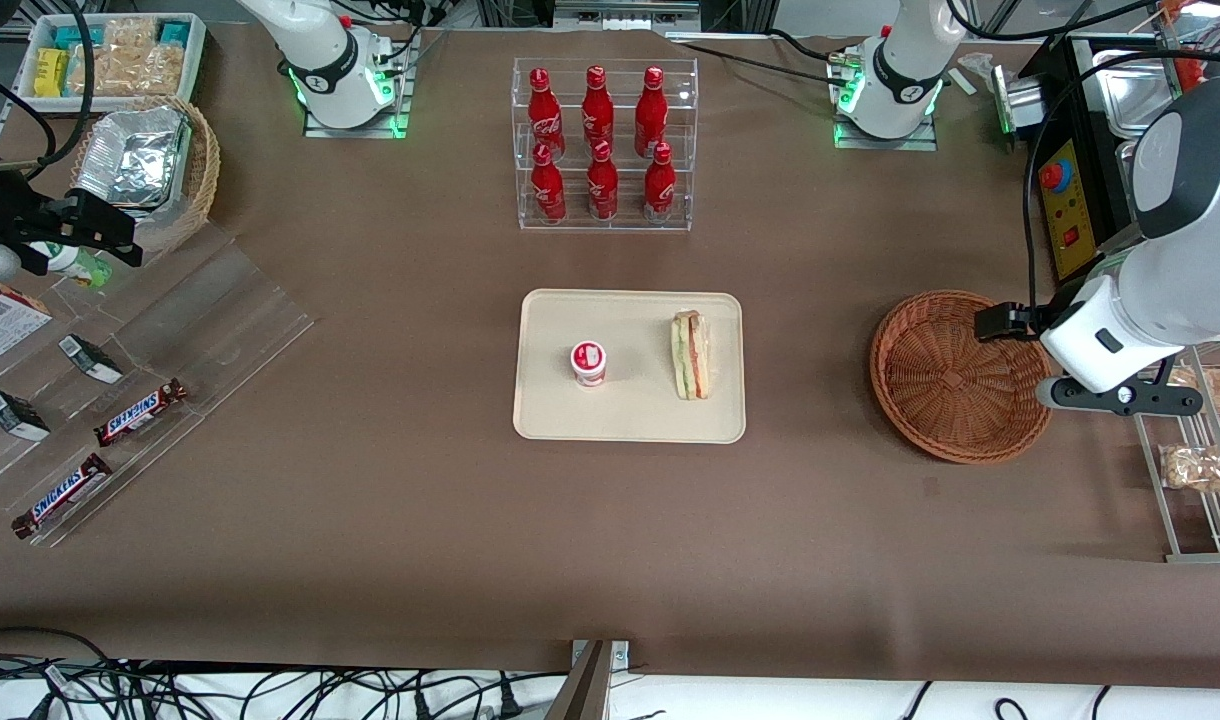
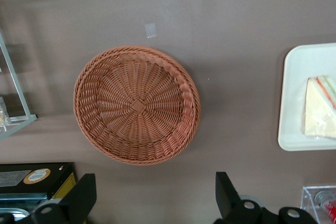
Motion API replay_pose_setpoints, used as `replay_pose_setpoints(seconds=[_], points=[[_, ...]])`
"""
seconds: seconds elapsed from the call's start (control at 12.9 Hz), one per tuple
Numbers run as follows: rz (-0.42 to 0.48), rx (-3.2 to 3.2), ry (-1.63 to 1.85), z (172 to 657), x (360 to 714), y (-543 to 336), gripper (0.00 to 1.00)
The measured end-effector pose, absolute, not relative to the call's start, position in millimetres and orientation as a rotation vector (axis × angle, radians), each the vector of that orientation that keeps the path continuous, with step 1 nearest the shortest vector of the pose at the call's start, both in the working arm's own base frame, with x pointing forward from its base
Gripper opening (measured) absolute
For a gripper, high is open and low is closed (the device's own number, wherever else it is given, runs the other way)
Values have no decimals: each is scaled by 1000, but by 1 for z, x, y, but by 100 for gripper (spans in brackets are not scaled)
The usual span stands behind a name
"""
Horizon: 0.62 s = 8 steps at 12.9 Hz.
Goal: Place sandwich from basket to tray
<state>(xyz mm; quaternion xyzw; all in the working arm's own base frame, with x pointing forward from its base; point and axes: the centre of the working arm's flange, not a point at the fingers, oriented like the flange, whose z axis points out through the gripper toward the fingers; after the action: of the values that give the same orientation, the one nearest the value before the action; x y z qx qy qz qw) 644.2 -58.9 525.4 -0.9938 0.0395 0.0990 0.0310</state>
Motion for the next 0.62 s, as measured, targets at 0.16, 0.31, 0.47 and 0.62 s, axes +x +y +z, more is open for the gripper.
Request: replay_pose_setpoints(seconds=[0.16,0.31,0.47,0.62], points=[[310,-3071,141,525,644,-61,100],[316,-3101,152,525,643,-64,100],[320,-3116,158,525,643,-66,100],[322,-3118,135,524,644,-59,100]])
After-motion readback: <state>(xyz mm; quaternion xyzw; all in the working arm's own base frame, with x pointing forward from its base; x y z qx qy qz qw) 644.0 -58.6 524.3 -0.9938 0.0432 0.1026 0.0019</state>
